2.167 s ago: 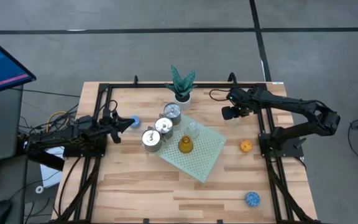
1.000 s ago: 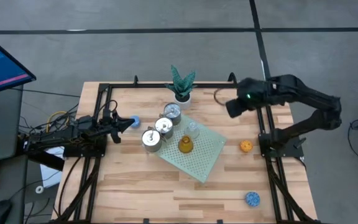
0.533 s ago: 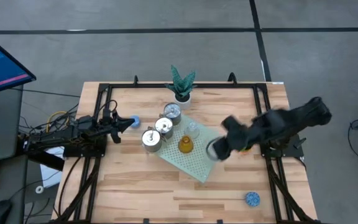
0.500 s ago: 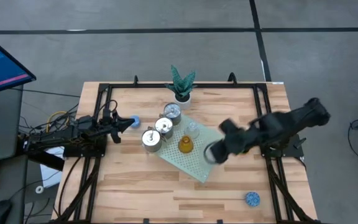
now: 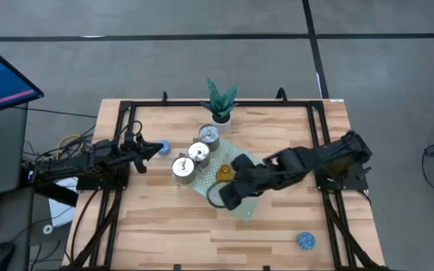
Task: Pick & Place candle stick holders
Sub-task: Put the transparent candle holder on the shelf
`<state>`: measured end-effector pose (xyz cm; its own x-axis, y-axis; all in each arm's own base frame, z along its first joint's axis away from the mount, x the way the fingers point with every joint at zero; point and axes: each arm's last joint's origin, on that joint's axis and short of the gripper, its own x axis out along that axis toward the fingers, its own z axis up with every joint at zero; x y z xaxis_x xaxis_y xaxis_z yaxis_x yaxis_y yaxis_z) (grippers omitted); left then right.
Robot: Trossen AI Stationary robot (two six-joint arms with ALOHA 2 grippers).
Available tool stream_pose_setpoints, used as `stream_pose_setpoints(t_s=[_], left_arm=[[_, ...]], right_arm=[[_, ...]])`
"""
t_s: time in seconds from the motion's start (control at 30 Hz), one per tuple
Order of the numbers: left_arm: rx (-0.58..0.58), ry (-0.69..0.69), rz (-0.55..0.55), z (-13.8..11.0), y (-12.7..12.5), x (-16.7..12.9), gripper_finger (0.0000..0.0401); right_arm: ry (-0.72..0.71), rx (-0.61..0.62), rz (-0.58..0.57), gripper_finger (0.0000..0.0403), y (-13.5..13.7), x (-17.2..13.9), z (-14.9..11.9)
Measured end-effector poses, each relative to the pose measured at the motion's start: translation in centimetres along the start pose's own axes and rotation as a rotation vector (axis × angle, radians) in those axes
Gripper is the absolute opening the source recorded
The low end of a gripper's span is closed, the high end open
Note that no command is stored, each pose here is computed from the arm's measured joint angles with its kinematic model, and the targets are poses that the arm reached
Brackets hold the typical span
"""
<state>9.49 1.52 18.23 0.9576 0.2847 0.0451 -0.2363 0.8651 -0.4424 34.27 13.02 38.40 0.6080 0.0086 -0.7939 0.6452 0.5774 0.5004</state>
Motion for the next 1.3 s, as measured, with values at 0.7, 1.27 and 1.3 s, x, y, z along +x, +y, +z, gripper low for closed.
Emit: stream_pose_setpoints(t_s=[0.7, 1.27, 1.3], left_arm=[[0.006, 0.03, 0.014, -0.3, 0.1, 0.3, 0.0011], [0.005, 0.023, 0.011, -0.2, 0.0, 0.3, 0.0011], [0.005, 0.022, 0.011, -0.2, 0.0, 0.3, 0.0011]], right_arm=[[0.094, 0.07, -0.099, 0.0001, 0.8, 3.6, 2.6], [0.125, 0.086, -0.108, 0.0001, 0.2, 4.3, 3.3], [0.123, 0.086, -0.102, 0.0001, 0.3, 4.4, 3.3]])
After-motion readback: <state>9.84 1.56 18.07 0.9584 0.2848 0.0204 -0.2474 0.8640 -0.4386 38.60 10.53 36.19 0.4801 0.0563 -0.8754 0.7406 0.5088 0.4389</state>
